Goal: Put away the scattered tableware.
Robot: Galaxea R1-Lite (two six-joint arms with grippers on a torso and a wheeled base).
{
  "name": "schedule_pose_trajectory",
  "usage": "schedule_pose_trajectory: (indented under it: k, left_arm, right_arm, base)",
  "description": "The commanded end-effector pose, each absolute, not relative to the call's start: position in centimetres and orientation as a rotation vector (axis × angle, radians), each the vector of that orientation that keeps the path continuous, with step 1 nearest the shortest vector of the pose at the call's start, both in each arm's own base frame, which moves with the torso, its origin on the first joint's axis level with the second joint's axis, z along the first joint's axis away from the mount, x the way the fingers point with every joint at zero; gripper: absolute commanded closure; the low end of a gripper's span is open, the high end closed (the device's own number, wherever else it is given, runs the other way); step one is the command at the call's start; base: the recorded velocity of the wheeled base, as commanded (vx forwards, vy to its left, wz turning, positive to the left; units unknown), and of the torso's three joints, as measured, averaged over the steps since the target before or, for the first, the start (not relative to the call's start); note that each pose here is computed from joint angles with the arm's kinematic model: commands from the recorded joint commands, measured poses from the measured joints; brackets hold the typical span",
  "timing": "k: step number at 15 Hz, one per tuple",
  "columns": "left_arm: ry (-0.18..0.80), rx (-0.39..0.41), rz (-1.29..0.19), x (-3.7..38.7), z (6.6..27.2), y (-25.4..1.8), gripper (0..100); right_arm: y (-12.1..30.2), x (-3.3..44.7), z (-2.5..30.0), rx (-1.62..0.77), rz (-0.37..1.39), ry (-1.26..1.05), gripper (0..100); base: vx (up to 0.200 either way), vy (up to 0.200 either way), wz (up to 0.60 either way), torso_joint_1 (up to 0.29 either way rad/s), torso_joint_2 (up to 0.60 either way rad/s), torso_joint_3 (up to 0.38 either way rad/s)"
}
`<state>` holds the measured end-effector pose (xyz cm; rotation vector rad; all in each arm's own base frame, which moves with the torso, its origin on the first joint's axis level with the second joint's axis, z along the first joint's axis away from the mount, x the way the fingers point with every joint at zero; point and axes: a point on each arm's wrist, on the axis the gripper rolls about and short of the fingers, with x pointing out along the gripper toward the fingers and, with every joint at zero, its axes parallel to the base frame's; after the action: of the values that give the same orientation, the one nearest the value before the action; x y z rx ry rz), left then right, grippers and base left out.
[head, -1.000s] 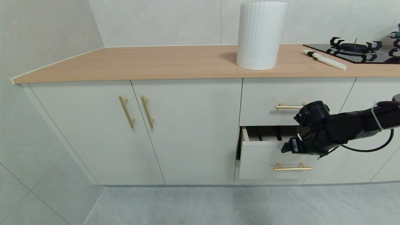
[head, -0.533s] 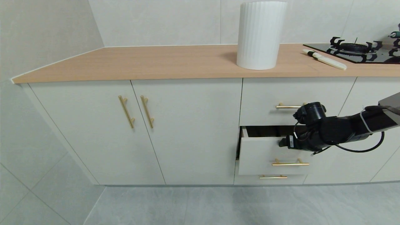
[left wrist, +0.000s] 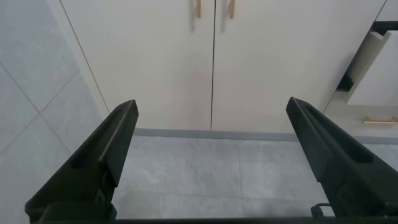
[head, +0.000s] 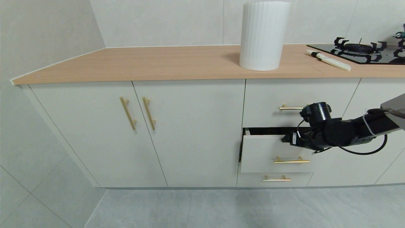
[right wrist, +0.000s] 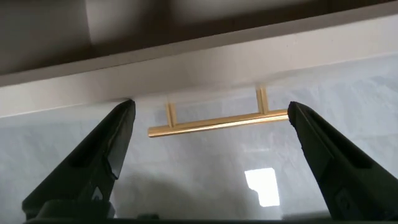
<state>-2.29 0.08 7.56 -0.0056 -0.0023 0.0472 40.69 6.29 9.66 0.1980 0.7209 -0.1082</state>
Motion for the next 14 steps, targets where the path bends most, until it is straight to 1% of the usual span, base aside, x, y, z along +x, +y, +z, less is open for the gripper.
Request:
schedule_pose_trajectory:
  k: [1, 14]
  left_arm:
    - [-0.002, -0.006, 0.049, -2.3, 7.6, 0.1, 0]
    - [-0.003, -0.006, 0.048, -2.3, 7.6, 0.1, 0]
  right_arm:
    - [6.4, 41.0, 9.1, 0.202, -0.112, 0.712, 0]
    - [6.5, 43.7, 6.8, 0.202, -0.206, 0.52, 0]
  base:
    - [0.0, 0.0, 0.0, 0.0, 0.0, 0.0]
    - [0.0, 0.0, 0.0, 0.0, 0.0, 0.0]
